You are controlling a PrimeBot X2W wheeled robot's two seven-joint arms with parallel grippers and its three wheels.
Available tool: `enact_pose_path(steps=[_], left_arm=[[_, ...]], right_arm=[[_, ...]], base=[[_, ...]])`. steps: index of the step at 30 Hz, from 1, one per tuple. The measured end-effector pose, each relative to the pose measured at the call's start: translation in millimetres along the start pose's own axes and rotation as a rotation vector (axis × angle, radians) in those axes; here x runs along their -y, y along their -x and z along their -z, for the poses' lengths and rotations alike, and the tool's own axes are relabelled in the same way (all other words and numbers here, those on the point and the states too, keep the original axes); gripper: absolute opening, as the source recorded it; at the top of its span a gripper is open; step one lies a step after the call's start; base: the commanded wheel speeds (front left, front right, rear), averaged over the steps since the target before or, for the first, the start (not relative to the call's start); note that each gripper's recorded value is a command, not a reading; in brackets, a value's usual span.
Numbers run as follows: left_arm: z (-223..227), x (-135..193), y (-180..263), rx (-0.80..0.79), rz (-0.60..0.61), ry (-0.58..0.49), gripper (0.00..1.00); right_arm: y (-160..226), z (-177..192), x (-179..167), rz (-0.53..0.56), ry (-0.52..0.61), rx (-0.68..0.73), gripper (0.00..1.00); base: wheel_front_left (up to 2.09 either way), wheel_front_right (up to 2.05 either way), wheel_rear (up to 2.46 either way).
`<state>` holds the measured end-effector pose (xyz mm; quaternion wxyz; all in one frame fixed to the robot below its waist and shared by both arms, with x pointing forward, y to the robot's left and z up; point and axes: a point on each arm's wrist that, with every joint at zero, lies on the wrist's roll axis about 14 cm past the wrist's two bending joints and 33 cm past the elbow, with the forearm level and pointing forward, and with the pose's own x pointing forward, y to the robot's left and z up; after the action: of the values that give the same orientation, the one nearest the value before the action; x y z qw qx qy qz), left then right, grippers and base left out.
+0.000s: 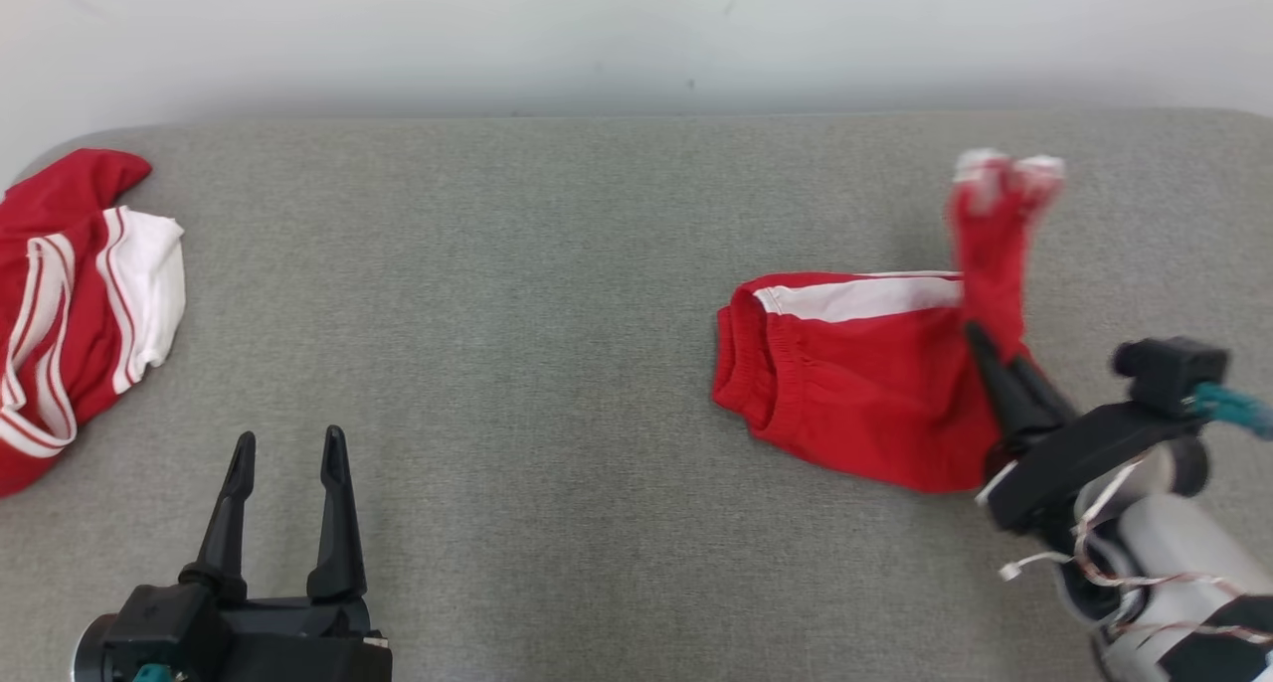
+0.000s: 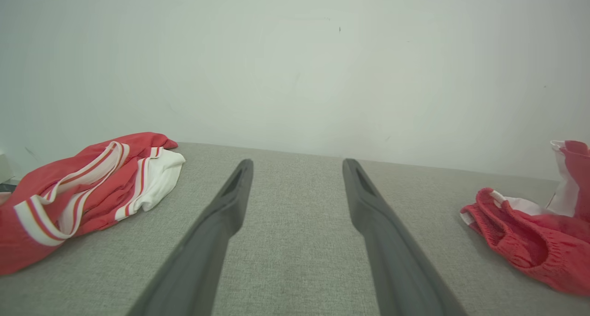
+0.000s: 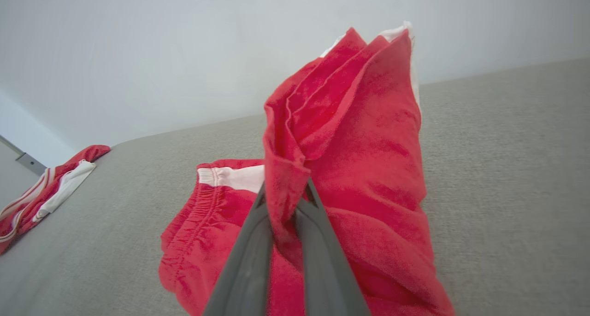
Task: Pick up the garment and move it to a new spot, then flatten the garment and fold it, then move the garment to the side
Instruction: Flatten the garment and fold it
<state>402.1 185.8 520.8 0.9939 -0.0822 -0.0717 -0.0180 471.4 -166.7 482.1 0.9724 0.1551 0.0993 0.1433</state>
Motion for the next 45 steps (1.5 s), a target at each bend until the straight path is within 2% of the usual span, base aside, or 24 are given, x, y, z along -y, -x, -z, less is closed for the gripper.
enact_pose_path(steps=[8,14,17,18,19,26,34,37,38,39,40,45], left_arm=[[-4.2,-7.9,8.7,0.006,-0.031,0.003,1.00],[-5.1,-13.2,14.2,0.004,-0.052,0.005,1.00],[-4.8,-15.3,15.9,0.002,-0.061,0.004,1.00],[-4.8,-15.2,16.0,0.002,-0.061,0.005,1.00],[-4.8,-15.3,16.2,0.002,-0.062,0.005,1.00],[-4.7,-14.7,20.0,-0.001,-0.061,0.005,1.00],[-10.8,-6.8,18.2,0.018,-0.037,0.010,1.00],[-9.5,-4.8,19.4,0.014,-0.032,0.010,1.00],[-9.1,-4.9,19.6,0.013,-0.033,0.010,1.00],[-9.1,-4.5,19.0,0.013,-0.031,0.010,1.00],[-8.8,-4.2,18.6,0.013,-0.030,0.009,1.00],[-7.0,-4.6,19.0,0.006,-0.029,0.001,1.00]], right_arm=[[-4.9,41.2,-73.8,-0.155,-0.023,-0.088,0.00],[-9.8,63.2,-104.1,-0.197,-0.048,-0.128,0.00],[-8.6,74.0,-106.2,-0.191,-0.053,-0.150,0.00],[-9.2,72.6,-106.0,-0.186,-0.057,-0.139,0.58],[-9.5,71.1,-105.8,-0.184,-0.056,-0.129,1.00],[-6.6,40.5,-97.1,-0.161,-0.052,0.000,1.00],[13.8,-2.3,-43.7,-0.029,-0.035,0.161,1.00],[21.0,-10.0,-25.9,0.009,0.023,0.178,1.00],[22.3,-10.9,-21.0,0.018,0.041,0.176,0.69],[23.5,-9.4,-15.8,0.029,0.054,0.166,0.30],[24.3,-5.7,-10.9,0.040,0.071,0.148,0.00],[15.7,-2.6,-0.9,0.044,0.164,0.099,0.00]], base=[[0.00,0.00,0.00],[0.00,0.00,0.00],[0.00,0.00,0.00],[0.00,0.00,0.00],[0.00,0.00,0.00],[0.00,0.00,0.00],[0.00,0.00,0.00],[0.00,0.00,0.00],[0.00,0.00,0.00],[0.00,0.00,0.00],[0.00,0.00,0.00],[0.00,0.00,0.00]])
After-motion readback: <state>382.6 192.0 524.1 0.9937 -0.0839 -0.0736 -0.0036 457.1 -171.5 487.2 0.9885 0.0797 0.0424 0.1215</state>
